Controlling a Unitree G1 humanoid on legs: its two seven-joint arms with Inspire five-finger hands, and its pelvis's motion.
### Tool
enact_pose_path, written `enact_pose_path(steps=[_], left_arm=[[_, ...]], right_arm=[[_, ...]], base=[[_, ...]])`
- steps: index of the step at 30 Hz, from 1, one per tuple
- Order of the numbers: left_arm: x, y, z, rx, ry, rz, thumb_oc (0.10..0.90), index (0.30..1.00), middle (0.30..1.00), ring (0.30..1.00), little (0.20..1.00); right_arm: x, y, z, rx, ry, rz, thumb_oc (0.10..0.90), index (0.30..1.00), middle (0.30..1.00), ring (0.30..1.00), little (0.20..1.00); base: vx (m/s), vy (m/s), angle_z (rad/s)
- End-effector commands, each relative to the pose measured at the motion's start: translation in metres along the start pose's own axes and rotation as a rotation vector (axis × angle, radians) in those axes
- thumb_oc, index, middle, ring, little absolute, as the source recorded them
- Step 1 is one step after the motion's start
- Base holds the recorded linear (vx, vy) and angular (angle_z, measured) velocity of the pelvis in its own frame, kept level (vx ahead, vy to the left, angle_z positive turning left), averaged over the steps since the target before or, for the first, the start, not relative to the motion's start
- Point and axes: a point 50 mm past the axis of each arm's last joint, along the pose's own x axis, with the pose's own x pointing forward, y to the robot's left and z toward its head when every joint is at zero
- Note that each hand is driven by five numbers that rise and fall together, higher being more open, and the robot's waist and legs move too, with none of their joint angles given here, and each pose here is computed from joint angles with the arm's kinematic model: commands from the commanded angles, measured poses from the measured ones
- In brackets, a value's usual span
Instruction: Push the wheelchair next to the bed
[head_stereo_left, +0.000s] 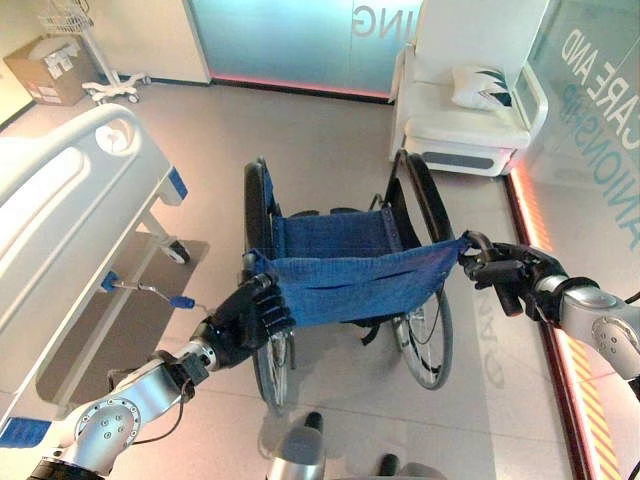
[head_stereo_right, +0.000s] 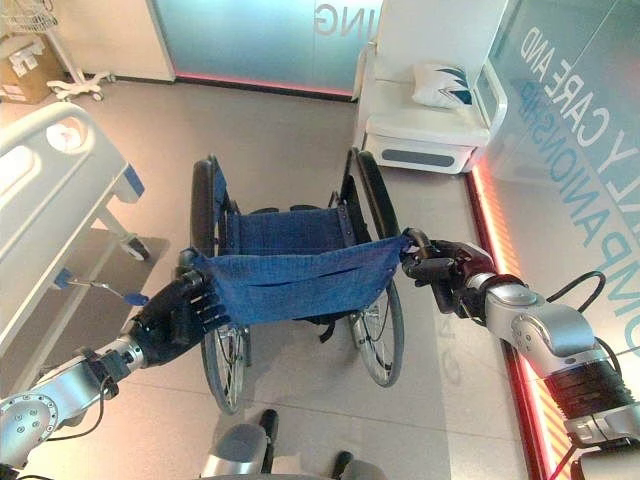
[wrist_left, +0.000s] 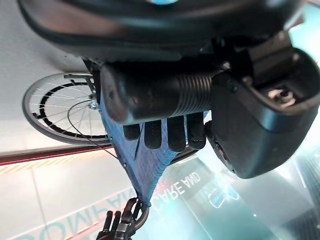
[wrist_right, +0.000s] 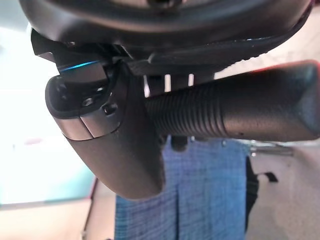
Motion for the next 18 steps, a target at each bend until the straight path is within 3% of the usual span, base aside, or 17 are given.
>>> enact_pose_path(steps=[1,9,18], left_arm=[[-0.013,-0.066,0.114,0.133,-0.561,-0.366,0.4,0.3,0.3,0.3,0.3],[-0.027,-0.069,0.133,0.199,-0.565,-0.403,0.4,0.3,0.3,0.3,0.3],[-0.023,-0.083,0.14,0.218,-0.606,-0.44,0.4,0.3,0.3,0.3,0.3]], right_arm=[[-0.016,0.046,0.04,-0.054,-0.202,0.343,0.4,0.3,0.3,0.3,0.3],[-0.01,0.047,0.05,-0.048,-0.252,0.324,0.4,0.3,0.3,0.3,0.3],[-0.013,0.033,0.077,-0.064,-0.314,0.276,0.4,0.3,0.3,0.3,0.3]], base=[[0.39,0.302,0.17],[0.29,0.181,0.1],[0.31,-0.069,0.04]])
